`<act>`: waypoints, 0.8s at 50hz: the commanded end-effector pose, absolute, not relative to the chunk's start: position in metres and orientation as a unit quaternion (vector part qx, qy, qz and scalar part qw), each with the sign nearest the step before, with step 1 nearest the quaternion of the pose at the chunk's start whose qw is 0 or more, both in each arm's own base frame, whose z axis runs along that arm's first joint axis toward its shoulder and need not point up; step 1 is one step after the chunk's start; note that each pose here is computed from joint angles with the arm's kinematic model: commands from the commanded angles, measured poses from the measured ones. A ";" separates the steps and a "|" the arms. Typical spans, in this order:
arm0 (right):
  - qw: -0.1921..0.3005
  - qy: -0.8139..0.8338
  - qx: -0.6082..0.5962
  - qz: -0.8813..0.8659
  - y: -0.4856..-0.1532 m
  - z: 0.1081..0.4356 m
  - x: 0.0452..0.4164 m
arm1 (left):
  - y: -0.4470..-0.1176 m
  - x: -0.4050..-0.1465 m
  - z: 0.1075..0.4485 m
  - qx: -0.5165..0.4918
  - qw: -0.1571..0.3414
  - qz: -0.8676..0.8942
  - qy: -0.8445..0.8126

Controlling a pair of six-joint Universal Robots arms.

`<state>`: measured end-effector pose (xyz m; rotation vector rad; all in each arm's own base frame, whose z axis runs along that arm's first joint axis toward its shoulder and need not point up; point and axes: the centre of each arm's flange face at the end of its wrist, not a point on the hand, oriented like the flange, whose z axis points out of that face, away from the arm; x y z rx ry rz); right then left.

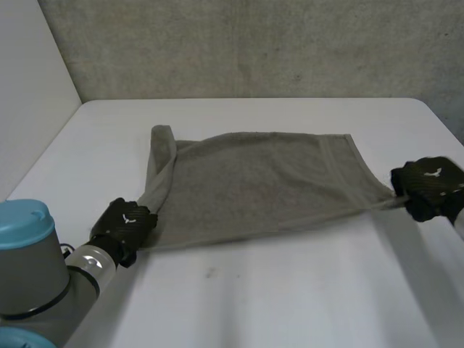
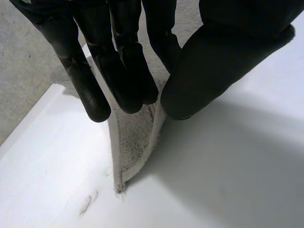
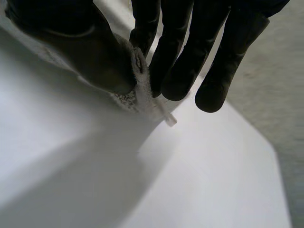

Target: Fold the towel.

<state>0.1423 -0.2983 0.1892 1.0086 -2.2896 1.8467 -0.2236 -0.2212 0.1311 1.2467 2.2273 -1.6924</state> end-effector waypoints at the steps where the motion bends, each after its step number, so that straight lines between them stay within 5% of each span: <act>1: 0.009 -0.728 0.258 0.635 -0.307 0.203 0.125 | -0.215 -0.222 0.140 0.403 0.039 -0.563 0.720; 31: -0.006 -0.735 0.262 0.626 -0.302 0.192 0.130 | -0.238 -0.201 0.124 0.366 0.061 -0.565 0.737; 40: -0.008 -0.737 0.261 0.623 -0.303 0.190 0.130 | -0.239 -0.208 0.119 0.368 0.005 -0.564 0.739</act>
